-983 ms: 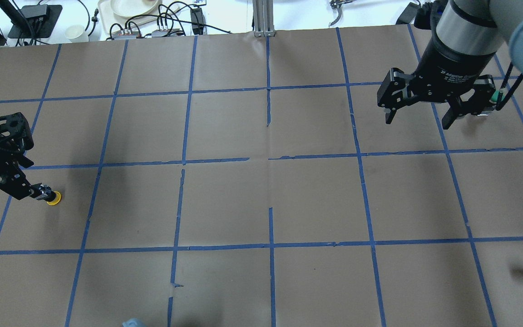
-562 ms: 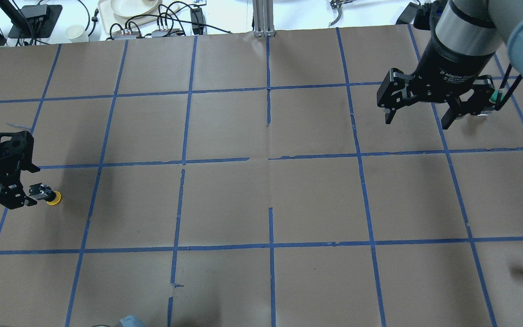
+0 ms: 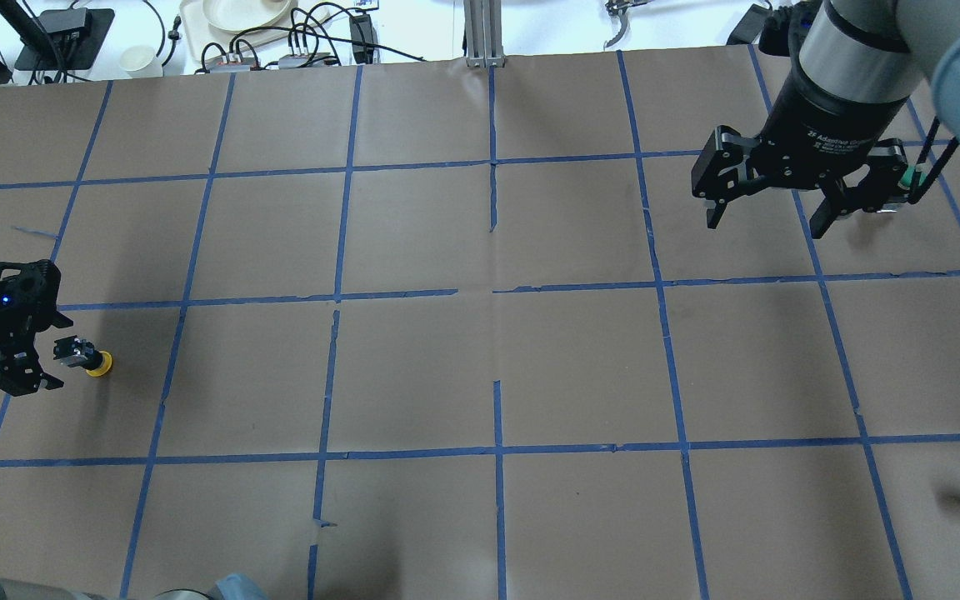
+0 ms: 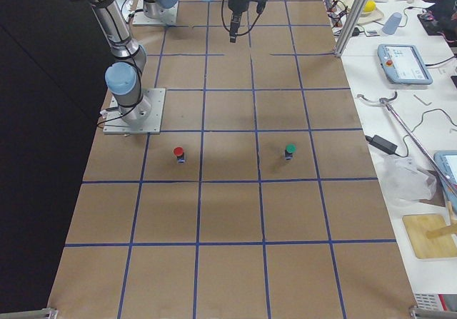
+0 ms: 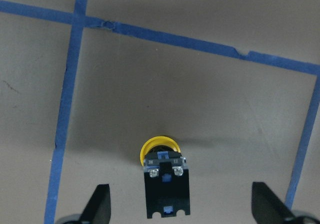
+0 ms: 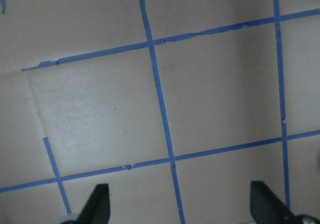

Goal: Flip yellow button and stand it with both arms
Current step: 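Lower the left gripper over the yellow button switch and close on it, then lift the yellow button toward the right gripper while the right gripper approaches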

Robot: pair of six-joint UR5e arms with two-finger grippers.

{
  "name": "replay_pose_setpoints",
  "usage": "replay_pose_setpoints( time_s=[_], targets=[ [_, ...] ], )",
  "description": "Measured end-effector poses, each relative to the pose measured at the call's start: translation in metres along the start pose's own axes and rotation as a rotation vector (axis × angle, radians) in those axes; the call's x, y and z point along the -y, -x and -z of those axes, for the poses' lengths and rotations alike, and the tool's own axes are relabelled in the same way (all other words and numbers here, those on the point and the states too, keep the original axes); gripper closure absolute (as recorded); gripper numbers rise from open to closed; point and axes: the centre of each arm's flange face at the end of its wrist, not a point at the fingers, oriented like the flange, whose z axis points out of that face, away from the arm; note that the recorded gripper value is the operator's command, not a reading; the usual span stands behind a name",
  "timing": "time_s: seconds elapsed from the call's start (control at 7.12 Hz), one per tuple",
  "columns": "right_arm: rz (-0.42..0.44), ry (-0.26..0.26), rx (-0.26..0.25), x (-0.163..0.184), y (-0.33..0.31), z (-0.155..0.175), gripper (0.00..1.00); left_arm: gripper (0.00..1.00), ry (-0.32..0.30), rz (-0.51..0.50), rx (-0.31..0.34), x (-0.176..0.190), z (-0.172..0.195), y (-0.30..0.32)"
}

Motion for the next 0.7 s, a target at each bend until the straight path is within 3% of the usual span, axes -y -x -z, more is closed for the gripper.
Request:
replay_pose_setpoints(
  time_s=[0.42,0.7],
  targets=[
    [0.000,-0.001,0.000,0.0001,0.0000,0.0001,0.00,0.63,0.014,-0.045,0.028,-0.0010,-0.0039,0.0015],
    [0.001,-0.010,0.001,0.0010,0.0001,0.0011,0.00,0.74,0.015,-0.045,0.032,-0.0011,-0.0034,0.0019]
  ],
)
